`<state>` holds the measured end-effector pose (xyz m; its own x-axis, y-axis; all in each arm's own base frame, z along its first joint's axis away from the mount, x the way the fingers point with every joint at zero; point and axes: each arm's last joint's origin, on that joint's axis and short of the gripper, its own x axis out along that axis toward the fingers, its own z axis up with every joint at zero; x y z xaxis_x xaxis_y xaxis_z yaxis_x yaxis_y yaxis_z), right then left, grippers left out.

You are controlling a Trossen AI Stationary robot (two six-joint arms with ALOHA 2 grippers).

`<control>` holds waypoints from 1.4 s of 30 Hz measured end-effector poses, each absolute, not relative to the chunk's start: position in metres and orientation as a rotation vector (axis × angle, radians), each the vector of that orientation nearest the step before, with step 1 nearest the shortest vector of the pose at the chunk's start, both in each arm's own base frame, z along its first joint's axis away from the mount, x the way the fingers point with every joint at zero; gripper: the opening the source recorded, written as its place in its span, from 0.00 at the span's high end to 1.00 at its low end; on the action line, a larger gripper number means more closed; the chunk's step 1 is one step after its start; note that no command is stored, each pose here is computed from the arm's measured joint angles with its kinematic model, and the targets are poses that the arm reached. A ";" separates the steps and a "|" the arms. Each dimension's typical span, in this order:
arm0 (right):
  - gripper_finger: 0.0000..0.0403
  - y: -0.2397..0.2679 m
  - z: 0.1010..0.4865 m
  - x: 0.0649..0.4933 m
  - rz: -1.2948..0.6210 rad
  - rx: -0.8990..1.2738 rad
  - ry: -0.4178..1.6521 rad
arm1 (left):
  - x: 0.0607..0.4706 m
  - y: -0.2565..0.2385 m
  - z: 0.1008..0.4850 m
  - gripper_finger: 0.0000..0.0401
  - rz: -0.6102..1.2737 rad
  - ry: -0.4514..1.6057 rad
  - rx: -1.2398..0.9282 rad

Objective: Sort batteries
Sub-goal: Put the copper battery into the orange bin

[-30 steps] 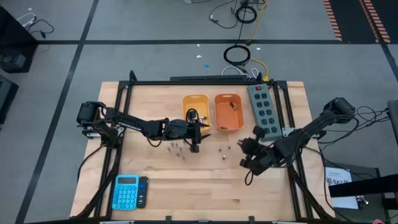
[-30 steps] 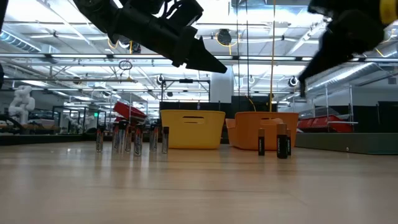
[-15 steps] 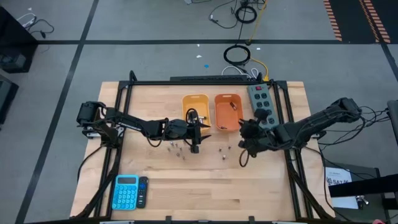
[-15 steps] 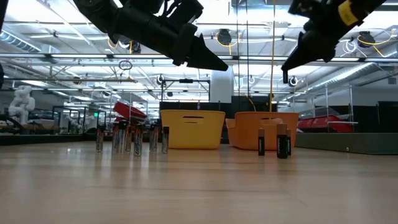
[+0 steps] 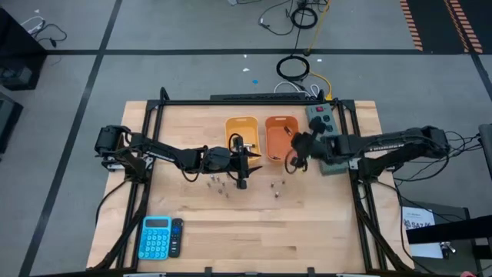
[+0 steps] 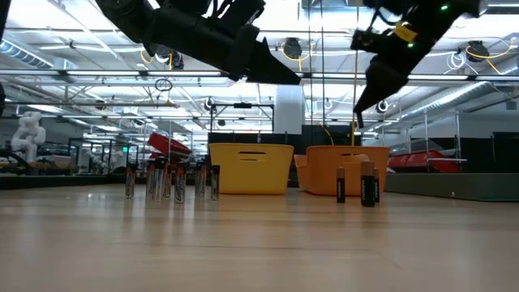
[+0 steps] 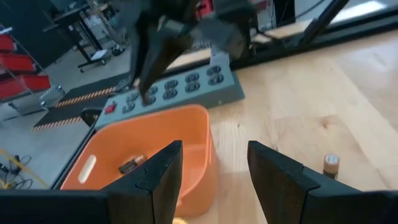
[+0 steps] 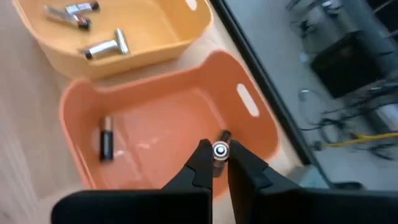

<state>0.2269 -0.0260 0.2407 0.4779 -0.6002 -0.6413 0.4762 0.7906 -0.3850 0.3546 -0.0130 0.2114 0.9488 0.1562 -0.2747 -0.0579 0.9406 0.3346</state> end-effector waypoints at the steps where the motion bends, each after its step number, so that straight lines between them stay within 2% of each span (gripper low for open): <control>1: 0.98 -0.032 0.241 0.228 -0.652 -0.139 0.838 | 0.355 -0.013 0.212 0.52 0.106 0.292 0.328; 7: 0.96 -0.068 0.239 0.224 -0.723 -0.087 0.871 | 0.356 -0.014 0.218 0.52 0.090 0.232 0.326; 10: 0.93 -0.085 0.232 0.223 -0.769 -0.063 0.911 | 0.356 -0.016 0.217 0.52 0.010 0.234 0.318; 16: 0.71 -0.108 0.215 0.223 -0.676 0.121 0.975 | 0.357 -0.015 0.219 0.52 -0.044 0.201 0.281; 21: 0.59 -0.109 0.216 0.222 -0.654 0.082 0.984 | 0.354 -0.014 0.223 0.52 -0.023 0.213 0.277; 30: 0.62 -0.109 0.239 0.218 -0.550 -0.034 0.857 | 0.354 -0.002 0.223 0.52 0.122 0.238 0.293; 35: 0.64 -0.108 0.251 0.221 -0.553 -0.064 0.742 | 0.354 0.010 0.225 0.52 0.173 0.229 0.309; 42: 0.68 -0.092 0.255 0.225 -0.540 -0.057 0.720 | 0.352 0.009 0.224 0.52 0.188 0.277 0.260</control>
